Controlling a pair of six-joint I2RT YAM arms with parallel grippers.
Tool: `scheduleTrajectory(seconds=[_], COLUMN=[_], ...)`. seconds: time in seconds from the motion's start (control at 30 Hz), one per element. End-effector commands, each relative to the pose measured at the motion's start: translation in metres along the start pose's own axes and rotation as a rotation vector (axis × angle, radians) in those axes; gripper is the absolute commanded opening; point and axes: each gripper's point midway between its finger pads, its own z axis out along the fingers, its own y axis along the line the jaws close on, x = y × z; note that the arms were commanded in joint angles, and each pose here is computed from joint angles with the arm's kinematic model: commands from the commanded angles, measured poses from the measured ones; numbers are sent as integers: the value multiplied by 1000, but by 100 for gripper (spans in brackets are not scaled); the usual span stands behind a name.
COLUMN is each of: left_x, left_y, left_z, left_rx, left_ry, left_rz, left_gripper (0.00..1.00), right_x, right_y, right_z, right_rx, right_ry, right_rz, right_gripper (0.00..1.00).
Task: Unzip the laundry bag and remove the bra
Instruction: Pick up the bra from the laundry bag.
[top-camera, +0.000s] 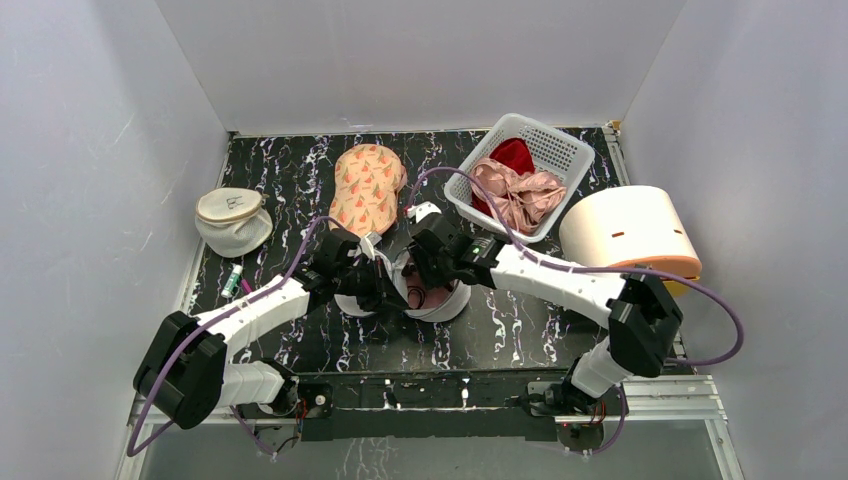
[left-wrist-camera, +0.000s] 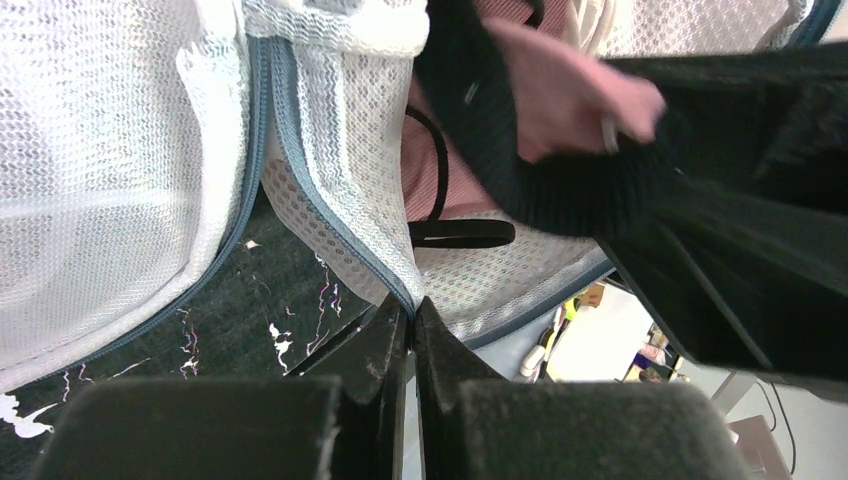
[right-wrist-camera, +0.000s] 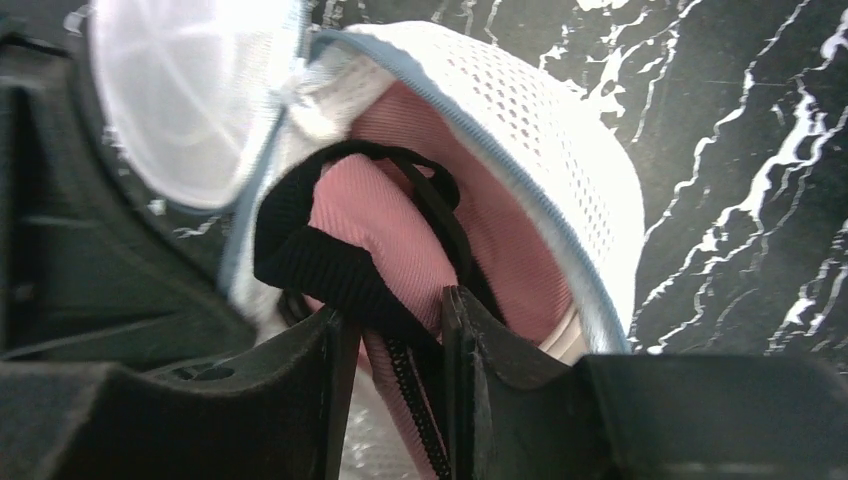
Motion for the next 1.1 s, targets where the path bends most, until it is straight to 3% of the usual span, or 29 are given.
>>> scheduleTrajectory(seconds=[0.0,0.27,0.53,0.87,1.0,1.07], left_x=[-1,0,1,-2,-2,-1], left_y=[-17,-17,-16,-18,-18,-18], left_z=[-6,-8,-8,-7,-7,-7], left_rx=[42,39,35,36,34,35], left_ry=[7,9,1,4,6,5], left_rz=[18,22,21,29,25,23], left_gripper=[0,0,0,0,0,0], right_x=[-26,-23,-44,-103,-129,-146], right_y=[31,28,36,34,28,16], right_z=[-27,-15,-45,-150,-205,-252], right_rx=[-162,-132,-182,-323,-378,-391], right_ry=[-102,-83,-130,-460,-622,-749], right_rz=[143,134,150,266,329,372], right_gripper=[33,25,3,0,0,0])
